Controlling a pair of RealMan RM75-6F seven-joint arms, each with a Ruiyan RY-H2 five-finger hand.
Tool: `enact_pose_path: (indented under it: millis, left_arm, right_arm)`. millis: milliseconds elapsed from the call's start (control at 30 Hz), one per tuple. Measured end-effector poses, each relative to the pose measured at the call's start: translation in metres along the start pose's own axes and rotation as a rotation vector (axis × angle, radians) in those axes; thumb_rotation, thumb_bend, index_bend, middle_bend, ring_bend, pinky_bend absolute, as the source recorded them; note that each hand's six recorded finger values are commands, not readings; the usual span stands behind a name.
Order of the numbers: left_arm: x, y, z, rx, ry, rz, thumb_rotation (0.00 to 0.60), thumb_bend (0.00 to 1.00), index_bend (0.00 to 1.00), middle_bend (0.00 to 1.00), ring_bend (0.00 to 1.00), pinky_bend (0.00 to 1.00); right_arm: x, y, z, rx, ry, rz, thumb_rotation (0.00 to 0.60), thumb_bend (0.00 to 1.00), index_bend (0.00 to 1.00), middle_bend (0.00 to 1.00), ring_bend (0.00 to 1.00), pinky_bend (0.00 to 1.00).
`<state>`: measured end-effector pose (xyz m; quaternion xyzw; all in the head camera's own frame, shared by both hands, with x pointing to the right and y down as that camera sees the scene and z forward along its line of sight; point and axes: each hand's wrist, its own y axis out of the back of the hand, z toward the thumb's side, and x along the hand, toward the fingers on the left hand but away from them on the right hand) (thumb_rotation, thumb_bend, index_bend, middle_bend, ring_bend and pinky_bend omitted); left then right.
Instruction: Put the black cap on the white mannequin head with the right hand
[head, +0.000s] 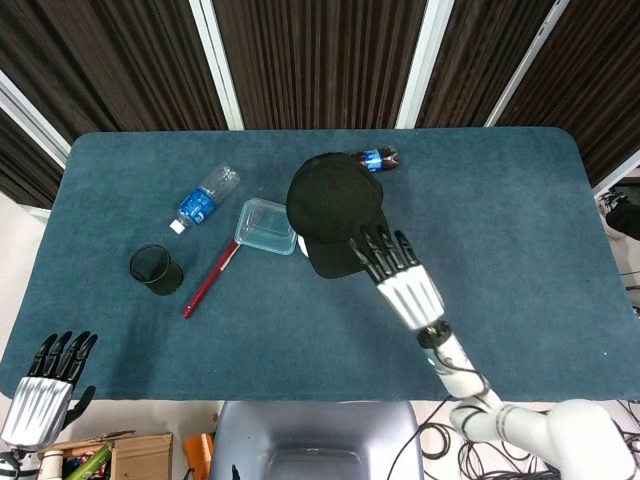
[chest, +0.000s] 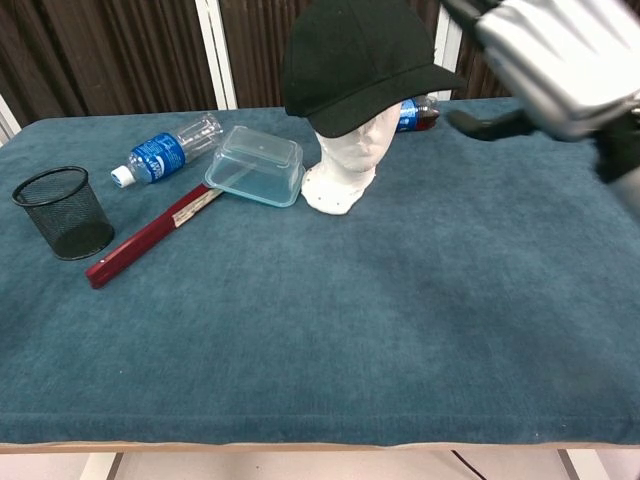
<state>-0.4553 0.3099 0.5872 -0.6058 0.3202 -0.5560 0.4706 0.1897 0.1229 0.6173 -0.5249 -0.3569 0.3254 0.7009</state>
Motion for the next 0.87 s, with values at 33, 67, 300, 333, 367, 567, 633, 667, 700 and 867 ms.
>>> enact_pose_path:
  millis: [33,67,300,333,367,567,633,667,700,867]
  left_arm:
    - [0.000,0.001,0.000,-0.003,0.001,0.002,0.600,0.32,0.00,0.13,0.08,0.11]
    - [0.000,0.001,0.000,-0.007,0.002,0.005,0.600,0.32,0.00,0.13,0.08,0.11]
    - [0.001,0.012,-0.012,-0.056,0.082,0.031,0.600,0.32,0.00,0.09,0.04,0.08]
    - [0.003,0.016,-0.013,-0.069,0.099,0.041,0.600,0.32,0.00,0.09,0.04,0.08]
    - [0.005,0.019,-0.014,-0.080,0.110,0.051,0.600,0.32,0.00,0.09,0.04,0.08]
    - [0.015,0.027,-0.018,-0.130,0.100,0.092,0.600,0.32,0.00,0.09,0.04,0.08]
    - [0.019,0.026,-0.018,-0.121,0.095,0.083,0.600,0.33,0.00,0.09,0.04,0.08]
    - [0.020,0.024,-0.017,-0.116,0.096,0.073,0.600,0.33,0.00,0.09,0.04,0.08]
    - [0.021,0.023,-0.017,-0.111,0.098,0.060,0.600,0.33,0.00,0.09,0.04,0.08]
    - [0.027,0.012,-0.011,-0.096,0.115,-0.023,0.600,0.33,0.00,0.09,0.04,0.08]
  right_arm:
    - [0.008,0.004,-0.006,-0.004,-0.009,0.009,0.600,0.15,0.00,0.07,0.07,0.25]
    - [0.016,0.007,-0.012,-0.007,-0.020,0.019,0.600,0.15,0.00,0.06,0.05,0.23]
    - [0.104,0.039,-0.078,-0.002,-0.222,0.234,0.600,0.15,0.00,0.00,0.00,0.11]
    - [0.120,0.044,-0.088,-0.001,-0.262,0.284,0.600,0.15,0.00,0.00,0.00,0.10]
    - [0.136,0.047,-0.097,-0.002,-0.306,0.337,0.600,0.15,0.00,0.00,0.00,0.09]
    - [0.216,0.063,-0.144,-0.072,-0.541,0.556,0.600,0.15,0.00,0.00,0.00,0.06]
    - [0.229,0.072,-0.158,-0.097,-0.573,0.575,0.600,0.15,0.00,0.00,0.00,0.06]
    - [0.233,0.076,-0.163,-0.106,-0.587,0.579,0.600,0.15,0.00,0.00,0.00,0.06]
    - [0.240,0.081,-0.167,-0.119,-0.604,0.582,0.600,0.15,0.00,0.00,0.00,0.06]
    - [0.246,0.084,-0.168,-0.133,-0.606,0.591,0.600,0.15,0.00,0.00,0.00,0.06]
